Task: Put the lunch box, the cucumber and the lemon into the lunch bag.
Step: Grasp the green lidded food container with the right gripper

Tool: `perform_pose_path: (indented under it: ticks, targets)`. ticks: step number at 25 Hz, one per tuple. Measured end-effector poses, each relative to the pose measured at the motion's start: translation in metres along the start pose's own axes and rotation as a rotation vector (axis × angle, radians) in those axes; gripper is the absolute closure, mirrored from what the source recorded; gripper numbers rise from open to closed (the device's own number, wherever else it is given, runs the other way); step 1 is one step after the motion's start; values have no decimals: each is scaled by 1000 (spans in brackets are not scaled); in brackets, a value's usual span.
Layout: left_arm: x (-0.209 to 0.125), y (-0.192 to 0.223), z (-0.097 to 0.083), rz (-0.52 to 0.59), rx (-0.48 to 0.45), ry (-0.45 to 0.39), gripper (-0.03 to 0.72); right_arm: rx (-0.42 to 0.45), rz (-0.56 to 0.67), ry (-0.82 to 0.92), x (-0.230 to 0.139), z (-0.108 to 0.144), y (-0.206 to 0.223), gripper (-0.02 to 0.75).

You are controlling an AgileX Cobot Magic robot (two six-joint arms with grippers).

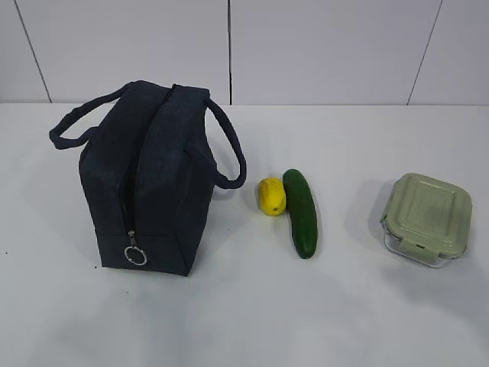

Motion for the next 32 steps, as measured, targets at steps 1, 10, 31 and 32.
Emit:
perform_pose_path:
  ticks: [1,10,31,32]
  targets:
    - [0,0,0,0,1,1,445,7,4,19,4,1,5,224]
    - [0,0,0,0,2,1,445,62,98,203,26,10,60,224]
    - [0,0,0,0,2,1,445,551,131,426,71,16,96,225]
    - [0,0,0,0,2,1,445,561,120,419,73,10,96,225]
Point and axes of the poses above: a point on each arm's last joint axis where the gripper is mounted, y pointing out along that axis toward the gripper, z along the wrist's bending axis when the last joint is at zero, x = y × z, the point moved 9 cm from there along y, pointing out along that axis toward the gripper, and after that the axes turned 4 degrees about y, right-handed, at the moved point
